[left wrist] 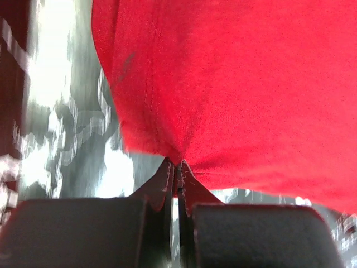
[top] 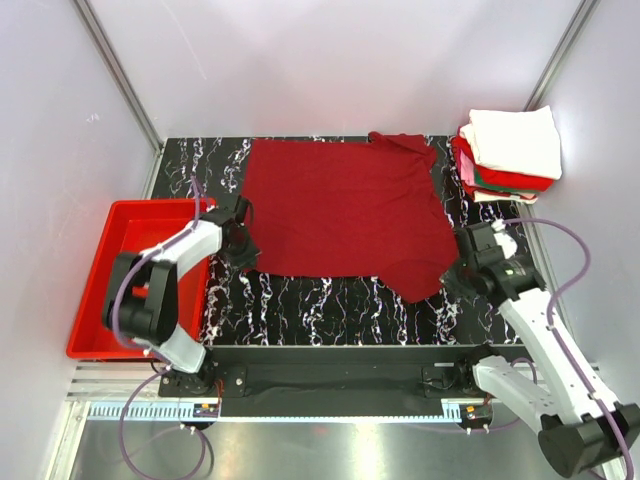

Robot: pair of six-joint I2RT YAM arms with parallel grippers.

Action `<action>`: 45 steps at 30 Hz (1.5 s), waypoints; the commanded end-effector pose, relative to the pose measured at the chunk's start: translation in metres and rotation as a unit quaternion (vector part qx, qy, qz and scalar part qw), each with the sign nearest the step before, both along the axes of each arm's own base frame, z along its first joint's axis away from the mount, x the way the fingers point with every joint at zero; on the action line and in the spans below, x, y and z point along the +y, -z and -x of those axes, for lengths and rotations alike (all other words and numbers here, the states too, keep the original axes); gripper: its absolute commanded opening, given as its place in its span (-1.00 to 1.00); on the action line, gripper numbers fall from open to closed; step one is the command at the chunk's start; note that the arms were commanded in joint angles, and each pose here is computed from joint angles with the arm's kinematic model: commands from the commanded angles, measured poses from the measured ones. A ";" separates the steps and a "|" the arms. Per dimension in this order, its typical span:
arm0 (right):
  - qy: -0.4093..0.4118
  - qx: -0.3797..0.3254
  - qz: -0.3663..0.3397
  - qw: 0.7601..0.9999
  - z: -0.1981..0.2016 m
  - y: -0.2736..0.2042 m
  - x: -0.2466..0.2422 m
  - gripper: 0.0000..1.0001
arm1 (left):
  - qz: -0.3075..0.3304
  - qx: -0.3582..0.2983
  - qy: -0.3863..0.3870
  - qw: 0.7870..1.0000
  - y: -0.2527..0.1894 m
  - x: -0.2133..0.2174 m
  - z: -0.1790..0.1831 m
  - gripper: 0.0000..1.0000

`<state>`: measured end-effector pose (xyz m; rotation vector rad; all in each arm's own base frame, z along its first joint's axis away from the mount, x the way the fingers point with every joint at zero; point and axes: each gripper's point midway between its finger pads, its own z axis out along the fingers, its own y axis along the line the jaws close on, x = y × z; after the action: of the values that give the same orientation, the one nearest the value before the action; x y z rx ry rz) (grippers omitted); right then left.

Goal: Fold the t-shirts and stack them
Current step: Flatten the tshirt out, then fold the tshirt

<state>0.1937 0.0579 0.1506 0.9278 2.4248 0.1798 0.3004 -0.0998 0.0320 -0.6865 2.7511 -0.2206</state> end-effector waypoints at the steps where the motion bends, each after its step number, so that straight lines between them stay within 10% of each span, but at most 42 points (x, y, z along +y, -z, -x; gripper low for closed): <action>1: 0.038 -0.022 0.008 0.999 0.012 -0.023 -0.015 -1.00 | 0.022 -0.041 0.022 0.999 -0.044 -0.005 0.022 -1.00; 28: -0.021 -0.029 -0.101 0.994 0.090 -0.020 0.004 -1.00 | 0.070 -0.033 0.072 0.994 -0.054 -0.014 0.130 -0.95; 45: -0.057 -0.051 -0.045 0.996 0.012 -0.033 0.014 -1.00 | 0.054 -0.040 0.095 0.993 -0.073 -0.016 0.102 -0.92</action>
<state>0.1348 0.0645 0.1652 0.8695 2.4617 0.3718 0.1684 -0.1080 0.0845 -0.5046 2.7990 -0.3980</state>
